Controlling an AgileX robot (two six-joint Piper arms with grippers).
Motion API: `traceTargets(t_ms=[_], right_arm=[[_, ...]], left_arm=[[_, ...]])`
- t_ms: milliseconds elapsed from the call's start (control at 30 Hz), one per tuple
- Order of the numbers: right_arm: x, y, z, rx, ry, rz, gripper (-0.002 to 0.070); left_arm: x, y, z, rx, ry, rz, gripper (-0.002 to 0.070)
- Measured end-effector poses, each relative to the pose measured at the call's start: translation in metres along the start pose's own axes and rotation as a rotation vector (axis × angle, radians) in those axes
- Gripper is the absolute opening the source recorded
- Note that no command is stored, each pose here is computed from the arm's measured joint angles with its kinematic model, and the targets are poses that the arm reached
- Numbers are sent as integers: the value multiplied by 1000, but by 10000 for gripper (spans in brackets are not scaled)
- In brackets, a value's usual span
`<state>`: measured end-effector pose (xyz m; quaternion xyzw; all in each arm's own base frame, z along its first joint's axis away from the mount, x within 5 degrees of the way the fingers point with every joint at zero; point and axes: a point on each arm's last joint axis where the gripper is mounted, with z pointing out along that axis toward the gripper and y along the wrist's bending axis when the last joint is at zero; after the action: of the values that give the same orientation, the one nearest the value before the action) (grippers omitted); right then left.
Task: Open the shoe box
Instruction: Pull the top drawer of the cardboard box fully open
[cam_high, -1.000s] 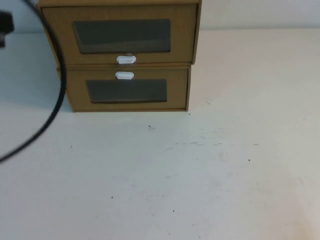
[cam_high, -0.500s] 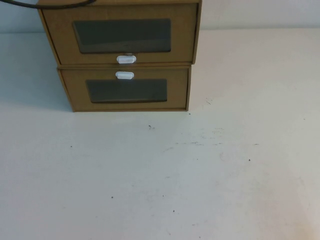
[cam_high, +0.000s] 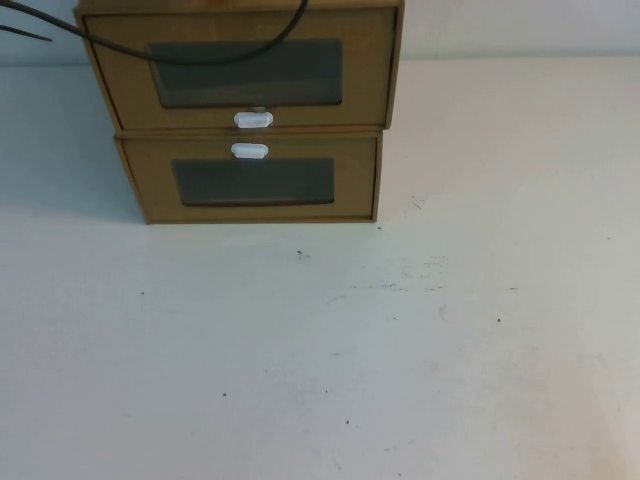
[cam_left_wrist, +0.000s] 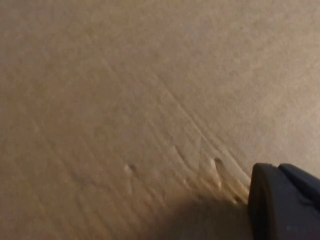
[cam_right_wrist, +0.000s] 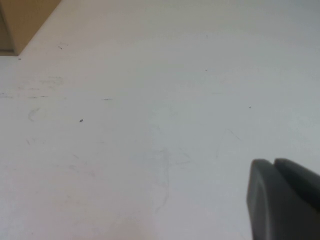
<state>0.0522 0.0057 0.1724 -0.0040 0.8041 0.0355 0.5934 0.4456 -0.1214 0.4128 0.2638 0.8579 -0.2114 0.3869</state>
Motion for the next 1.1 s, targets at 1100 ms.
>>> traceTargets(t_ms=[1100], right_arm=[[-29, 1, -5, -121, -313, 686, -14]], left_arm=[[-1, -1, 0, 0, -2, 4, -5]])
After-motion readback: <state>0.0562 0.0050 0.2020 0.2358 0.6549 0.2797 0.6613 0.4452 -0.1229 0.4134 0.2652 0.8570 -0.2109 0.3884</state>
